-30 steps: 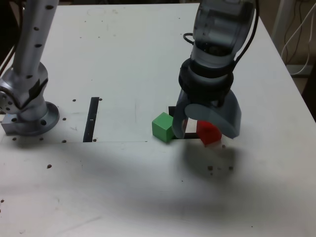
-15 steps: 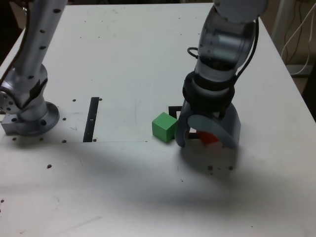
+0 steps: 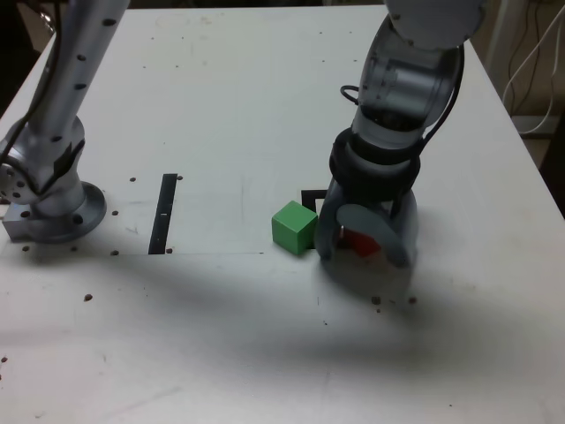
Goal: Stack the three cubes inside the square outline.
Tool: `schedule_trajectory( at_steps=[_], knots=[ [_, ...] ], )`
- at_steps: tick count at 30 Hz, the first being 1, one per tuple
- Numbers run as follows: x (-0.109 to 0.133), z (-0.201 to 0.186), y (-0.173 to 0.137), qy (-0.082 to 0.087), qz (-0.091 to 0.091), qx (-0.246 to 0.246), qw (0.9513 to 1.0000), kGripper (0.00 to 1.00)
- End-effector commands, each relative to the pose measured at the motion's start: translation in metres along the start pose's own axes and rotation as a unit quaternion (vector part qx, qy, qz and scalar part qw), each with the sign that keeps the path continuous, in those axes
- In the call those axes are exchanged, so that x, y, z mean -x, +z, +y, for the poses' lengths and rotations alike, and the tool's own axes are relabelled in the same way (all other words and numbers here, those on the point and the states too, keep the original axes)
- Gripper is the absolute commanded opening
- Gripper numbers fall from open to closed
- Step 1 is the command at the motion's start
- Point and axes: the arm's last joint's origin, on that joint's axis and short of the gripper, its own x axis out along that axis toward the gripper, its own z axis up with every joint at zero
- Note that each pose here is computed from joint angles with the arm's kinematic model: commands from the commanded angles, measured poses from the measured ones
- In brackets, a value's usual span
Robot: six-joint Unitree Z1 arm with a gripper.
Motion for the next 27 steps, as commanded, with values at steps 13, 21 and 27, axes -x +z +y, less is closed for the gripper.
schedule_trajectory(
  at_steps=[13, 21, 27],
  knots=[
    [0.002, 0.002, 0.002, 0.013, -0.003, -0.002, 0.9999, 0.32],
    [0.017, 0.003, -0.010, 0.008, -0.008, -0.004, 0.9999, 0.30],
    [0.022, 0.004, -0.019, 0.009, -0.010, -0.007, 0.9999, 0.30]
  ],
)
